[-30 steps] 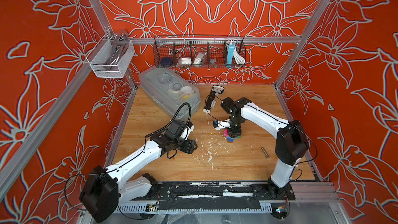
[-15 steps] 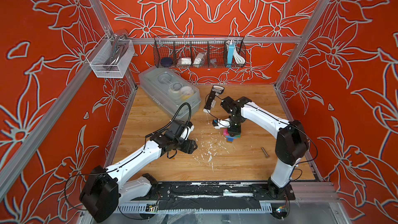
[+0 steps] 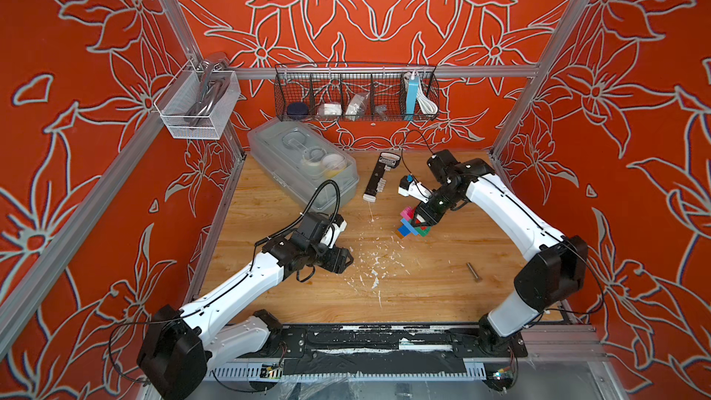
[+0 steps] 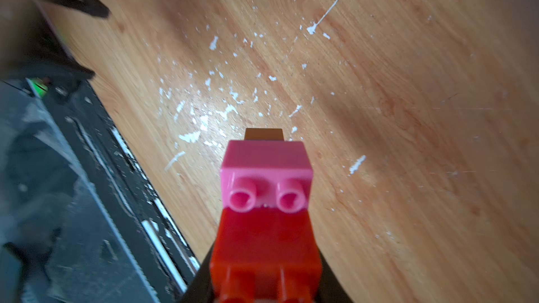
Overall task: Assemble a spoon with lego
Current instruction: Pick up the lego brick from the center of the board, then place the lego brick at the center of the board.
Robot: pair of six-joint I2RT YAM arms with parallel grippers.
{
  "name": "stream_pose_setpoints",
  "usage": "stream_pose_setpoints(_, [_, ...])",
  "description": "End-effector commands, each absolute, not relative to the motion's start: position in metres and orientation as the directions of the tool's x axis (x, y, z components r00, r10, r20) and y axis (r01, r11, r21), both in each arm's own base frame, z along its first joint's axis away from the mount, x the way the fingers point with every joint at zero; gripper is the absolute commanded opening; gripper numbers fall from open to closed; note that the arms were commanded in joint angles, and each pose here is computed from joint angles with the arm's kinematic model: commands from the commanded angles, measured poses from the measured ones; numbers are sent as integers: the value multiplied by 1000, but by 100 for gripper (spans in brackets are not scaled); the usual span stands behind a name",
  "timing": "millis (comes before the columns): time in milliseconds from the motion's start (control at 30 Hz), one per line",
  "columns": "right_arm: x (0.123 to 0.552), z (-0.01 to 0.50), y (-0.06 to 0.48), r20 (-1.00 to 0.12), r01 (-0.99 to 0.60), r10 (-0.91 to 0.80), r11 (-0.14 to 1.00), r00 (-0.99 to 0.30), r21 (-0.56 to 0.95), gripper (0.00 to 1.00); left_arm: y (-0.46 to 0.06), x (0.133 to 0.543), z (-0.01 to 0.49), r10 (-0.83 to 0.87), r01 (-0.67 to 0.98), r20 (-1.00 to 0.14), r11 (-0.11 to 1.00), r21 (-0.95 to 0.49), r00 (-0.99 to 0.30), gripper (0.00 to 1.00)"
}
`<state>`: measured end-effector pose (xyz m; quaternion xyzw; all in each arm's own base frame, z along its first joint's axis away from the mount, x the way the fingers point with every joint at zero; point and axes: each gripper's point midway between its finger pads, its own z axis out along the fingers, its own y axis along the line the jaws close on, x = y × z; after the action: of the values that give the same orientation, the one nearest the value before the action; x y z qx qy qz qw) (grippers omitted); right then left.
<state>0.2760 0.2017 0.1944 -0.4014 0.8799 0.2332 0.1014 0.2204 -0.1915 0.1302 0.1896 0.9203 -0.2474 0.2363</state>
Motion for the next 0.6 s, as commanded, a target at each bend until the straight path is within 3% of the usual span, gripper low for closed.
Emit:
stream_pose_setpoints(0, [257, 198, 224, -331, -571, -481, 535, -812, 623, 0, -199, 215, 148, 227, 493, -548, 768, -408, -805, 70])
stream_pose_setpoints(133, [265, 209, 233, -420, -510, -292, 413, -859, 755, 0, -200, 212, 151, 228, 506, -553, 751, -424, -801, 70])
stream_pose_setpoints(267, [270, 204, 231, -439, -472, -173, 319, -882, 822, 0, -203, 209, 148, 211, 506, -557, 737, -449, -803, 70])
stream_pose_setpoints(567, [293, 166, 228, -380, -379, -54, 281, -924, 882, 1, -213, 212, 143, 194, 517, -568, 704, -486, -799, 70])
